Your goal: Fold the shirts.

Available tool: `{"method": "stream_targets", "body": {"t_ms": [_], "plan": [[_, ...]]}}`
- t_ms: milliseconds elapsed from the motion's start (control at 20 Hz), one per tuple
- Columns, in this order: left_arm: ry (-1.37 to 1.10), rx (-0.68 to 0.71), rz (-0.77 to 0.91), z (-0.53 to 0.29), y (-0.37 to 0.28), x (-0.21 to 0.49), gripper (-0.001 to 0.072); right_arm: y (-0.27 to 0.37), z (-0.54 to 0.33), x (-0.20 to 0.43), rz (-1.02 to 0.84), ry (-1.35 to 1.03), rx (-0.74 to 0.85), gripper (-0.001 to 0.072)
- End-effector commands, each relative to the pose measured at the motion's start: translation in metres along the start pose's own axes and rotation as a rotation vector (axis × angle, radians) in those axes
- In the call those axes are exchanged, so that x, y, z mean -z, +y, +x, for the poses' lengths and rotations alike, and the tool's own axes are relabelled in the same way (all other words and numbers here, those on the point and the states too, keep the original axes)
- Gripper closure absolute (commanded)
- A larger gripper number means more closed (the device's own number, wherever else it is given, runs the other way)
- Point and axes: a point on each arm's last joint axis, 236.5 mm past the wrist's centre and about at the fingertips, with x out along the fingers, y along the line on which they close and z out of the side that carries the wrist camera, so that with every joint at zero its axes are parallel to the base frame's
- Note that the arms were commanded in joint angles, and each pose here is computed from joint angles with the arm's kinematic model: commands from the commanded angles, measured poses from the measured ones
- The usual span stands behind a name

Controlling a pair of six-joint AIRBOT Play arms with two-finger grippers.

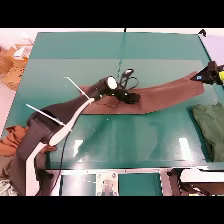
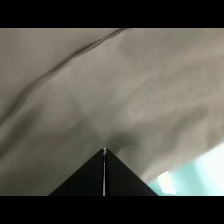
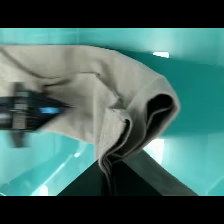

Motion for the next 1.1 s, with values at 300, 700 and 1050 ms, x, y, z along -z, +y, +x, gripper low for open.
{"method": "stream_targets", "body": {"t_ms": [300, 700, 1050], "plan": [[-0.011, 0.099, -0.075, 0.027, -0.015, -0.002, 0.0684, 0.076, -0.017, 0.008, -0.102, -0.042, -0.078, 0.0699], [0.175, -0.089, 0.066, -0.165, 0.074, -0.034, 0.0686, 0.114, 0.007, 0.01, -0.089, -0.011, -0.111, 0.0699], [0.118, -0.337, -0.09, -0.338, 0.177, -0.028, 0.0685, 0.253, 0.11, 0.027, -0.107, -0.004, -0.232, 0.0698]]}}
